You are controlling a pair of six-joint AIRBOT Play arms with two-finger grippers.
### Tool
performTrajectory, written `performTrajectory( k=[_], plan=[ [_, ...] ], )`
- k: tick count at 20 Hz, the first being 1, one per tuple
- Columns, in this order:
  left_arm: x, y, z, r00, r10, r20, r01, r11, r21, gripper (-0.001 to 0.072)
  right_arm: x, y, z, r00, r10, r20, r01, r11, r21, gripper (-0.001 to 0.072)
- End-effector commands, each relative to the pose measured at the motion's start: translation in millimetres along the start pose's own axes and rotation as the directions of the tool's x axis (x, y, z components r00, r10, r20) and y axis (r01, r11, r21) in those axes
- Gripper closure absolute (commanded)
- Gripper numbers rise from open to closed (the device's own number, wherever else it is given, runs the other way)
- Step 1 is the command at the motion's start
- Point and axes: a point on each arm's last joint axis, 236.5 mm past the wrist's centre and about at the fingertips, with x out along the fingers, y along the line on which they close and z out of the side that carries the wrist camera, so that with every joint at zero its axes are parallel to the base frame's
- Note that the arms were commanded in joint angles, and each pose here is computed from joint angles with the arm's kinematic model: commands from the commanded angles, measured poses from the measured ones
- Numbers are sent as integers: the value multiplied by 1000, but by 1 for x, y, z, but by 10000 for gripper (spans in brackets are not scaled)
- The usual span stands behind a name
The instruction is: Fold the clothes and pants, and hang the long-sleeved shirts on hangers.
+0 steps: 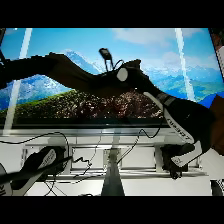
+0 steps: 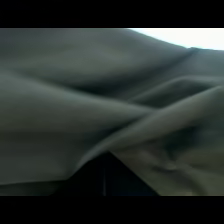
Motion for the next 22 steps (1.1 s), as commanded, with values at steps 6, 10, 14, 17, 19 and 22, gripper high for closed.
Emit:
performTrajectory(
  k=[6,10,14,17,19,22],
  plan=[
    [58,8,9,999,19,37,-15,996,-90,692,-61,-79,25,970,-243,-22,236,956,-174,698],
    [184,-11,-29,1000,6,8,-5,987,-159,692,-172,-189,75,910,-398,118,399,917,15,698],
    [300,-74,-82,998,-51,-40,42,978,-205,681,-240,-277,47,873,-487,34,471,858,208,698],
    [354,-110,-84,998,-69,2,69,985,-157,83,-270,-313,39,848,-529,39,498,818,288,621],
    [365,-118,-78,997,-76,25,79,986,-147,2,-282,-328,40,833,-551,57,508,801,317,171],
    [359,-111,-70,997,-82,15,83,990,-111,2,-275,-340,36,843,-536,53,485,799,356,152]
  ],
)
